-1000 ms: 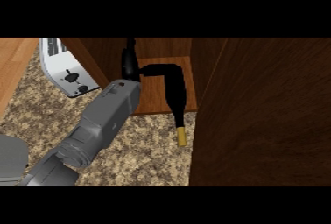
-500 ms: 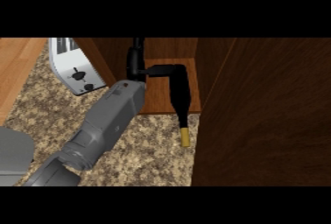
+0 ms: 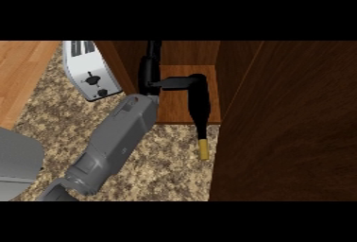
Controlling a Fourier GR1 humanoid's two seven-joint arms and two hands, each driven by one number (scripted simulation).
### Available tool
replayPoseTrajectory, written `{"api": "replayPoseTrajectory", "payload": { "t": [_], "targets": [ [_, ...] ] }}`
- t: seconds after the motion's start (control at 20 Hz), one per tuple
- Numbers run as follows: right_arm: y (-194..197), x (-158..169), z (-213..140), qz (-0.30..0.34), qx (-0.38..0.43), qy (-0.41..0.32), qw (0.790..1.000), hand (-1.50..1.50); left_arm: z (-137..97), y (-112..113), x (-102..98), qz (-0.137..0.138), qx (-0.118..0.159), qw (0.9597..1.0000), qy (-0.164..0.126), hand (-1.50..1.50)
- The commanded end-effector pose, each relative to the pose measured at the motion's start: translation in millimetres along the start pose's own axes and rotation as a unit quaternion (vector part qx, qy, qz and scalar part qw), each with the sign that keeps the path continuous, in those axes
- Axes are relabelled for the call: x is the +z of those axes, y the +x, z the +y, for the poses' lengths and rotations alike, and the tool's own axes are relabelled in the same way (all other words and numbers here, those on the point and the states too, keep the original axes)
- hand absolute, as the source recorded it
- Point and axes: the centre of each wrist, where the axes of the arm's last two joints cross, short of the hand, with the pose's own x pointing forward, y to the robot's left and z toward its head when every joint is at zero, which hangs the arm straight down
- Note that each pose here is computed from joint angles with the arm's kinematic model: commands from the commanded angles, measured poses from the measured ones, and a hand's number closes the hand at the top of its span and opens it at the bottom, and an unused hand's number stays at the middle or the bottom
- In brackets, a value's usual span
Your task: Pick up the wine, place it into the cabinet and close the cabinet
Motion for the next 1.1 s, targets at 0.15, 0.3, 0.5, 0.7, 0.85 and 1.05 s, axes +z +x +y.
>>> {"api": "replayPoseTrajectory", "payload": {
  "t": [0.15, 0.3, 0.5, 0.7, 0.85, 1.05],
  "targets": [
    [40.3, 21.5, 7.6, -0.036, -0.013, -0.006, 0.999, -1.50, 3.3, 1.5, 31.3, 0.000, 0.029, 0.9995, -0.015, -1.50],
    [39.9, 22.5, 5.8, -0.042, -0.009, 0.000, 0.999, -1.50, 17.5, 3.9, 45.7, -0.004, 0.041, 0.9987, -0.030, -1.50],
    [35.9, 18.7, 11.4, -0.040, -0.004, 0.004, 0.999, -1.50, 16.2, 8.0, 83.3, 0.013, 0.065, 0.9973, -0.032, -1.50],
    [52.2, 26.1, 8.1, -0.050, -0.006, 0.006, 0.999, -1.50, 19.6, 11.3, 112.8, 0.009, 0.076, 0.9966, -0.031, -1.50],
    [49.9, 27.4, 10.6, -0.047, -0.008, 0.010, 0.999, -1.50, 12.0, 27.3, 137.1, 0.006, 0.083, 0.9957, -0.038, -1.50],
    [49.3, 28.7, 10.8, -0.038, 0.002, 0.004, 0.999, -1.50, 39.8, 41.9, 162.0, -0.001, 0.087, 0.9955, -0.037, -1.50]
  ]
}}
